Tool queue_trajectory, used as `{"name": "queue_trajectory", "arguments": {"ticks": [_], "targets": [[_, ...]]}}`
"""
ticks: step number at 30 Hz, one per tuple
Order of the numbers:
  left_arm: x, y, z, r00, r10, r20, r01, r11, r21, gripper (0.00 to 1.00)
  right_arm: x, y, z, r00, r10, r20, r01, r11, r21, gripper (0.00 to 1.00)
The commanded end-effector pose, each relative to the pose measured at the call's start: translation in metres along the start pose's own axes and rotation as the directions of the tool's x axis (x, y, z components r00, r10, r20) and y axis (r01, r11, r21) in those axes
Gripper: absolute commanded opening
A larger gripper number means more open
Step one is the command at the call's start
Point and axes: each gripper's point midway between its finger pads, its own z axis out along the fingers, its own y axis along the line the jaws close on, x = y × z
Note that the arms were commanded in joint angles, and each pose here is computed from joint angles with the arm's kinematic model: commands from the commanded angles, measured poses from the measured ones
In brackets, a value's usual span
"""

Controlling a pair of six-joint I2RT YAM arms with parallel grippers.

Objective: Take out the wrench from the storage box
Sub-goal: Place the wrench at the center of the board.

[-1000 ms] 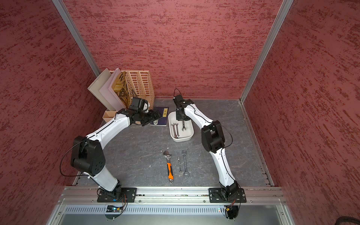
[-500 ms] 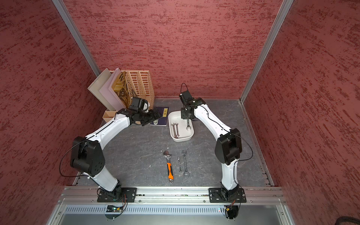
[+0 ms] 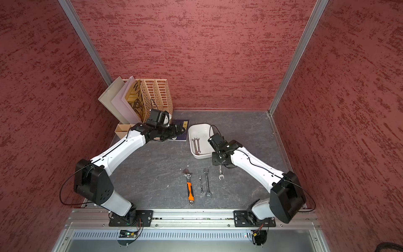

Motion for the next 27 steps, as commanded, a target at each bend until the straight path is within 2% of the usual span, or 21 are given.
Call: {"name": "queue_trajectory", "arguments": {"ticks": [1, 10, 17, 23, 27], "targets": [[0.002, 0.004, -0.008, 1.0, 0.006, 0.02, -0.005, 1.0, -0.02, 1.0, 0.009, 0.017, 0.012, 0.998, 0.058, 0.016, -0.057, 0.995, -0.084, 0.18], [0.008, 0.006, -0.013, 0.999, 0.012, 0.032, -0.011, 0.999, -0.032, 1.0, 0.04, 0.029, 0.063, 0.997, 0.028, -0.067, -0.034, 0.995, -0.091, 0.18], [0.011, 0.009, -0.012, 1.0, 0.012, 0.026, -0.011, 0.999, -0.042, 1.0, 0.046, 0.029, 0.076, 0.996, 0.017, -0.091, -0.024, 0.996, -0.082, 0.19], [0.009, 0.009, -0.014, 0.999, 0.019, 0.038, -0.017, 0.999, -0.046, 1.0, 0.045, 0.027, 0.062, 0.997, -0.006, -0.081, -0.001, 0.996, -0.085, 0.29], [0.005, 0.008, -0.017, 0.999, 0.022, 0.048, -0.02, 0.999, -0.044, 1.0, 0.021, 0.029, 0.023, 0.999, -0.04, 0.005, 0.04, 0.995, -0.09, 0.35]]}}
